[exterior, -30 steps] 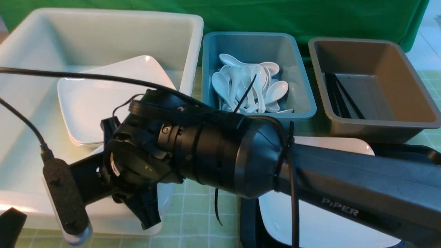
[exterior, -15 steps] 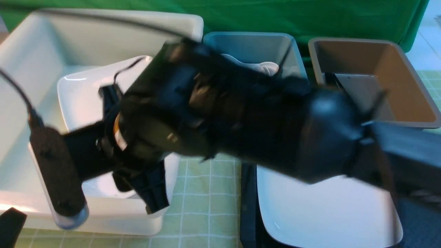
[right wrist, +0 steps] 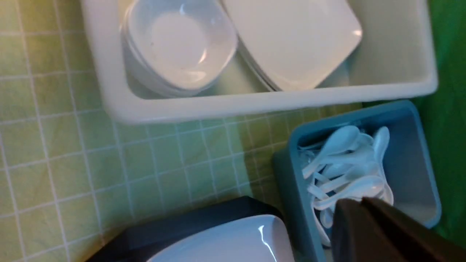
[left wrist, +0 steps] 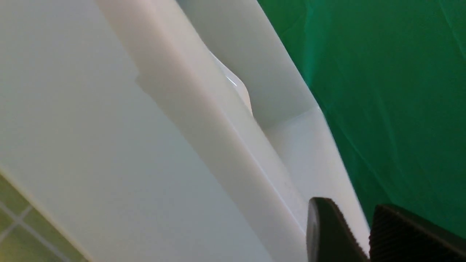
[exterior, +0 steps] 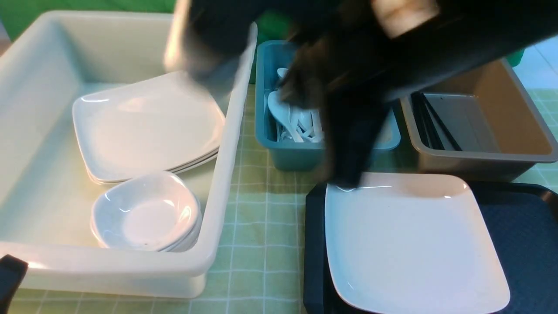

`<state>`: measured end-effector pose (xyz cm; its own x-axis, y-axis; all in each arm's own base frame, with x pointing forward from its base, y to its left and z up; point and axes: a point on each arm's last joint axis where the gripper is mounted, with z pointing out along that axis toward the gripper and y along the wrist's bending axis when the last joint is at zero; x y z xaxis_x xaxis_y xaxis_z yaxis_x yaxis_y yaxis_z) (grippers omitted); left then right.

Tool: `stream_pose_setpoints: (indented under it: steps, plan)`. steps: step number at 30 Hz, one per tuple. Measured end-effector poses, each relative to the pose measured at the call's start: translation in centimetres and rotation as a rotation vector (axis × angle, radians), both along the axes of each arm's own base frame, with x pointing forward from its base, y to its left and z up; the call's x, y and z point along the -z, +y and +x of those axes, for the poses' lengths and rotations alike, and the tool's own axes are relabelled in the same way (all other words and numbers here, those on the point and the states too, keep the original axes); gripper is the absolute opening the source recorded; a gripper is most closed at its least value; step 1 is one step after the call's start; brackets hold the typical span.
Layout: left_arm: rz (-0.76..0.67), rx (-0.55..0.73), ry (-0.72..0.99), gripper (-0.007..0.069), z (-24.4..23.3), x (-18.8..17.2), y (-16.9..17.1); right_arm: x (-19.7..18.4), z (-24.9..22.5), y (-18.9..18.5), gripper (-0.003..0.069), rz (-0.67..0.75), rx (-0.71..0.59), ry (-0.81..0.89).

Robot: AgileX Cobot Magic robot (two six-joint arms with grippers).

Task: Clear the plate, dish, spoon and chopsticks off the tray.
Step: Use the left arm to grab a plate from the dinner plate

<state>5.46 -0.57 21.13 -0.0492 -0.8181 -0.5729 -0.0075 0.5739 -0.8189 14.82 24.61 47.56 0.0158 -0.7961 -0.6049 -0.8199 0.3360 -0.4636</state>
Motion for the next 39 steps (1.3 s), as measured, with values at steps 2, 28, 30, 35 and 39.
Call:
stream_pose_setpoints:
  steps: [2,28,30,35,39]
  plan:
    - [0.037,0.031,-0.051,0.0041,-0.6,-2.8,-0.3,-1.7,-1.1,-3.1,0.0009,0.095,0.063,0.005]
    - [0.336,1.234,0.814,-0.0003,12.1,-6.8,-18.1,7.1,-9.6,-21.0,0.0025,0.312,0.304,0.146]
    - [0.356,1.235,0.880,0.0011,11.7,-5.7,-19.9,7.1,-9.5,-21.0,0.0028,0.310,0.305,0.146]
    - [0.395,1.149,1.030,0.0118,12.4,-2.3,-24.3,7.1,-9.5,-20.9,0.0036,0.316,0.301,0.139]
    - [0.370,1.087,1.052,0.0238,14.1,-0.3,-26.2,7.0,-9.5,-20.8,0.0040,0.329,0.293,0.132]
